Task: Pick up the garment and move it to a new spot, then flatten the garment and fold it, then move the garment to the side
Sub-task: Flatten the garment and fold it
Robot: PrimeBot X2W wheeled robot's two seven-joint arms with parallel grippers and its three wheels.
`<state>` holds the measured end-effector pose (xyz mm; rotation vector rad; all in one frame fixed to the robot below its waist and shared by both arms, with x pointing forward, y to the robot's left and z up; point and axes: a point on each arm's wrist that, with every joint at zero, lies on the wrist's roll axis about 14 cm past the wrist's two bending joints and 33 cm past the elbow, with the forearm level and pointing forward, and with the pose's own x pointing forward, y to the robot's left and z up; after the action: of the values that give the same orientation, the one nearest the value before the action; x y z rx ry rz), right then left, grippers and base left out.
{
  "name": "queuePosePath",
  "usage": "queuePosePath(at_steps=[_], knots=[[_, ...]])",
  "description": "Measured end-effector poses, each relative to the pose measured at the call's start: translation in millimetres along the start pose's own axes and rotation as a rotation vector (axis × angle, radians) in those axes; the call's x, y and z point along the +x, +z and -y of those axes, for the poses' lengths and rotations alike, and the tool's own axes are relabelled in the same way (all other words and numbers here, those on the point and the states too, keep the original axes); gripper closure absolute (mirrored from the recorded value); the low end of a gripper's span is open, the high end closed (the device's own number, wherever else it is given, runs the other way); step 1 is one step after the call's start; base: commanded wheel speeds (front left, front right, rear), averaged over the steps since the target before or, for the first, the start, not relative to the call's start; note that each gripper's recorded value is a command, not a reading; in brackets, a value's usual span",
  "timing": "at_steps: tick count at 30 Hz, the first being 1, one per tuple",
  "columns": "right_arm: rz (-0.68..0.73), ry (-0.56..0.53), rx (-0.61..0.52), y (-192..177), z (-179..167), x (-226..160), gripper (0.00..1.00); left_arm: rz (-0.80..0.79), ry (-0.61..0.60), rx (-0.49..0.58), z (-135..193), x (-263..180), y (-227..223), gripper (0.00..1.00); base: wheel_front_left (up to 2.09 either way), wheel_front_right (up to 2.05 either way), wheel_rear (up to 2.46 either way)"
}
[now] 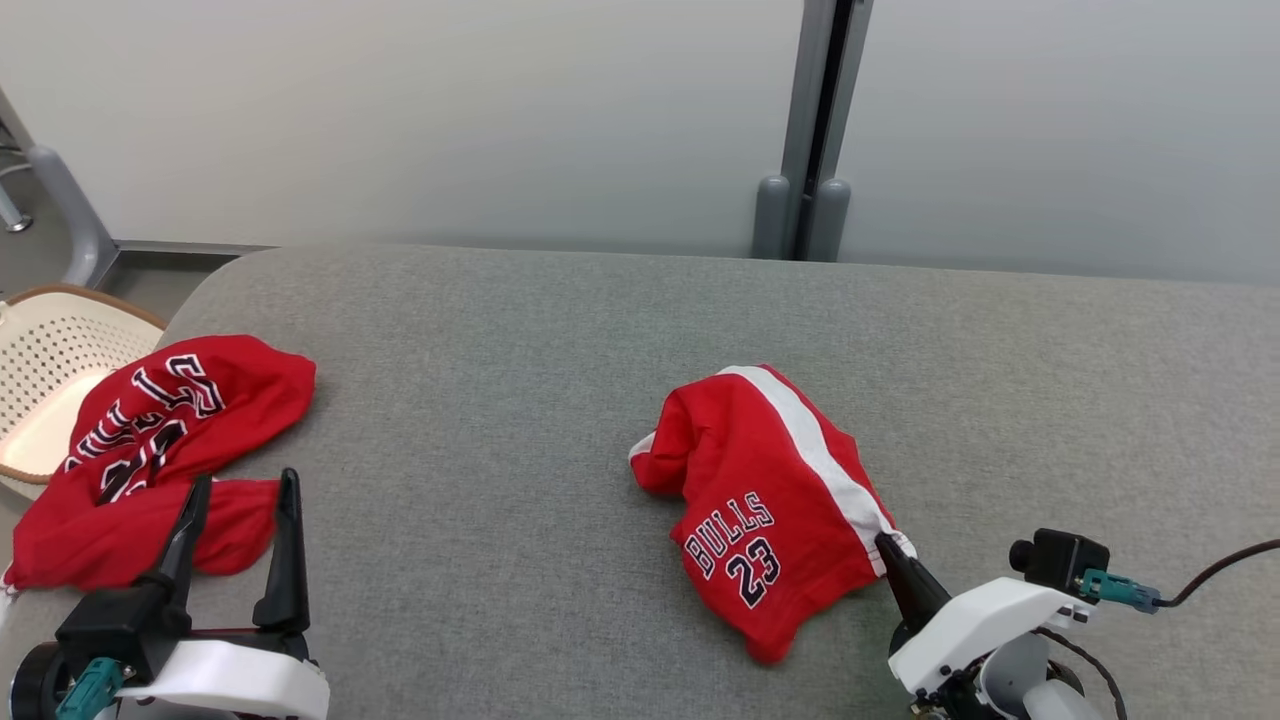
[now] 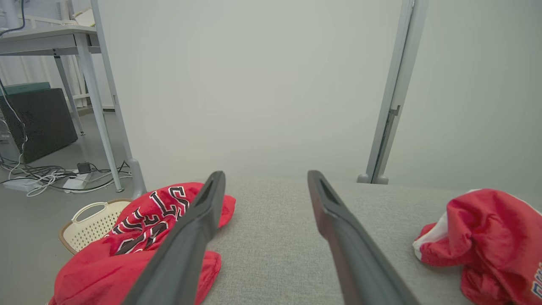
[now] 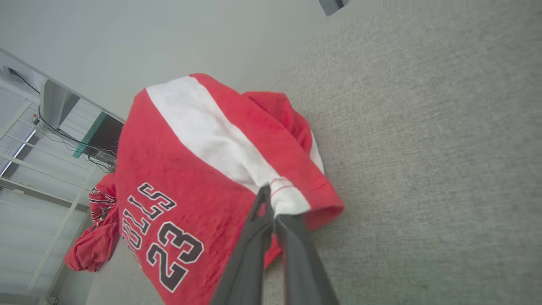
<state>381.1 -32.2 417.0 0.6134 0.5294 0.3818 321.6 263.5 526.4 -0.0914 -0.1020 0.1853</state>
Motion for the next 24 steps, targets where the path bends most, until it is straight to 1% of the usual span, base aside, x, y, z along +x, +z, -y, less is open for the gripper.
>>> queuePosePath(at_steps=[7,11,12,15,18,24], knots=[[0.06,0.045,-0.01,17,-9,-9,1.0,0.001,-0.049,-0.015,18,11,-2,0.0,0.0,0.0,0.0],[0.062,0.088,-0.082,30,-13,-22,1.0,-0.004,-0.077,-0.029,29,18,-4,0.0,0.0,0.0,0.0],[0.06,0.1,-0.116,39,-11,-31,1.0,-0.006,-0.09,-0.041,35,22,-6,0.0,0.0,0.0,0.0],[0.015,0.108,-0.168,41,-5,-48,1.0,-0.011,-0.107,-0.048,42,28,-8,0.0,0.0,0.0,0.0],[-0.059,0.077,-0.214,37,14,-70,1.0,-0.012,-0.12,-0.053,47,32,-9,0.0,0.0,0.0,0.0],[-0.256,-0.085,-0.268,19,79,-112,1.0,-0.012,-0.131,-0.042,51,39,-10,0.0,0.0,0.0,0.0]])
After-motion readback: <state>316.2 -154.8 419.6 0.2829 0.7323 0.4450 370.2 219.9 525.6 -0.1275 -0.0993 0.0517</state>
